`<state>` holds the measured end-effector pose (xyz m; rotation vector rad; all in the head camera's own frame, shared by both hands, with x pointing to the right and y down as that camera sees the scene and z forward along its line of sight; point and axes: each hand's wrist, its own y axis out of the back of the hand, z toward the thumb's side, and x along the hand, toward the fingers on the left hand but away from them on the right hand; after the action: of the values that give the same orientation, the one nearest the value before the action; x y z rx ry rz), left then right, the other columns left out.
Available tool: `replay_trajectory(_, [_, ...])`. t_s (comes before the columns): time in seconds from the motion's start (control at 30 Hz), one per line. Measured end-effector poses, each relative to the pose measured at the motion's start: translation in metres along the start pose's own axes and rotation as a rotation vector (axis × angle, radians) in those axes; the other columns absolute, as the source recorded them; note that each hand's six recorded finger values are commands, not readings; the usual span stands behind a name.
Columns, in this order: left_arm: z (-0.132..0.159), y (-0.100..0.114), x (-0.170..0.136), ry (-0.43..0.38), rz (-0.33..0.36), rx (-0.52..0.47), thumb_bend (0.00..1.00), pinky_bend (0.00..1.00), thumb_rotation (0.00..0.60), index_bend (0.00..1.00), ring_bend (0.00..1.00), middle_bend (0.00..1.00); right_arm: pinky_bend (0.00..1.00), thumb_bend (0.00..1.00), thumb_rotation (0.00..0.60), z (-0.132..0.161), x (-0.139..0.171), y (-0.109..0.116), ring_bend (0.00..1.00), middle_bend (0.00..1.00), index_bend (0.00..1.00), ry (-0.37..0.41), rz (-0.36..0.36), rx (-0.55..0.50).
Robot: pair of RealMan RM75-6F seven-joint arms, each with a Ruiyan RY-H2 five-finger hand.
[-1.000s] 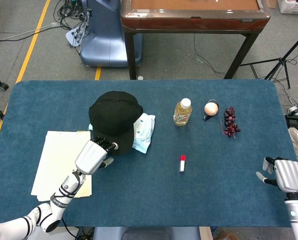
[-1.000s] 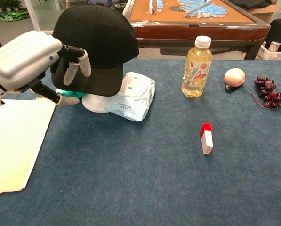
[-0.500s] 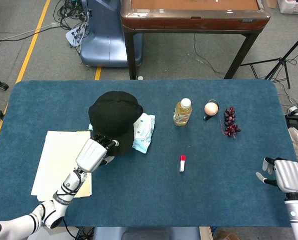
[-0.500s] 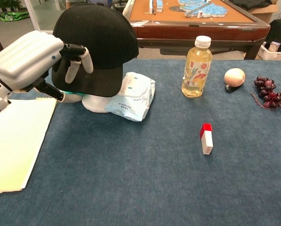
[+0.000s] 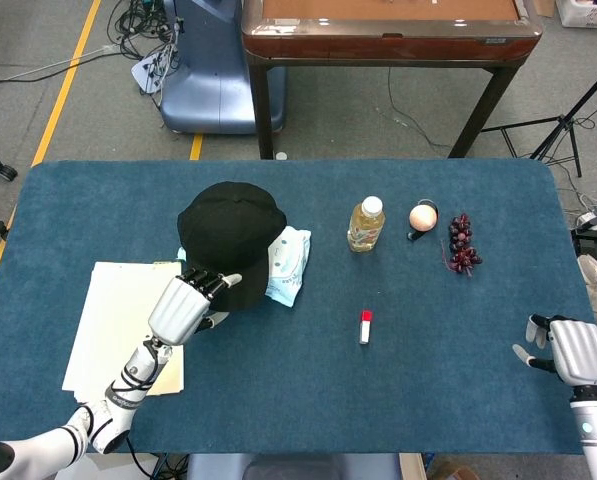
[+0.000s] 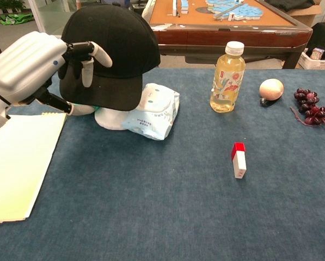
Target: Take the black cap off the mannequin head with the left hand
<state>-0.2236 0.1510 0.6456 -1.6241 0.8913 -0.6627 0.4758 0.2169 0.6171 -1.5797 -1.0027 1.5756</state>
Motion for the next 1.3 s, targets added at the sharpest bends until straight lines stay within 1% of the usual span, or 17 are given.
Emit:
replay_trajectory(0.07, [-0.0007, 0.0001, -0.0002, 0.001, 0.003, -0.006, 0.05, 0.62, 0.6, 0.38, 0.45, 0.43, 0.61, 0.18, 0.6, 0.0, 0.0, -0.0001, 0.58, 0.72, 0.65, 0.0, 0.0, 0.0])
replay_trajectory(0.27, [-0.0014, -0.0002, 0.0006, 0.007, 0.008, -0.025, 0.05, 0.62, 0.6, 0.41, 0.45, 0.43, 0.61, 0.18, 0.6, 0.0, -0.0003, -0.0006, 0.58, 0.72, 0.65, -0.001, 0.003, 0.002])
replay_trajectory(0.57, [-0.0005, 0.0008, -0.0006, 0.003, 0.014, -0.049, 0.26, 0.62, 0.6, 0.43, 0.45, 0.43, 0.61, 0.18, 0.6, 0.0, -0.0003, -0.0008, 0.58, 0.72, 0.65, -0.001, 0.004, 0.003])
replay_trajectory(0.8, [-0.0001, 0.0013, -0.0017, -0.006, 0.016, -0.059, 0.39, 0.62, 0.6, 0.45, 0.46, 0.43, 0.61, 0.18, 0.6, 0.0, -0.0003, -0.0015, 0.58, 0.72, 0.65, -0.001, 0.006, 0.003])
replay_trajectory(0.97, [0.0, 0.002, -0.0021, -0.011, 0.021, -0.07, 0.51, 0.62, 0.6, 0.47, 0.46, 0.43, 0.61, 0.18, 0.6, 0.0004, -0.0006, -0.002, 0.58, 0.72, 0.65, 0.0, 0.007, 0.003])
replay_trajectory(1.07, [0.0016, 0.0039, -0.0019, -0.02, 0.033, -0.081, 0.54, 0.62, 0.6, 0.48, 0.47, 0.44, 0.61, 0.18, 0.6, 0.0006, -0.0008, -0.003, 0.58, 0.72, 0.65, 0.001, 0.011, 0.005])
replay_trajectory(1.3, [0.0051, 0.0085, -0.001, -0.047, 0.075, -0.09, 0.58, 0.65, 0.6, 0.55, 0.5, 0.54, 0.61, 0.18, 0.6, 0.0007, -0.0011, -0.0042, 0.58, 0.72, 0.65, 0.001, 0.015, 0.007])
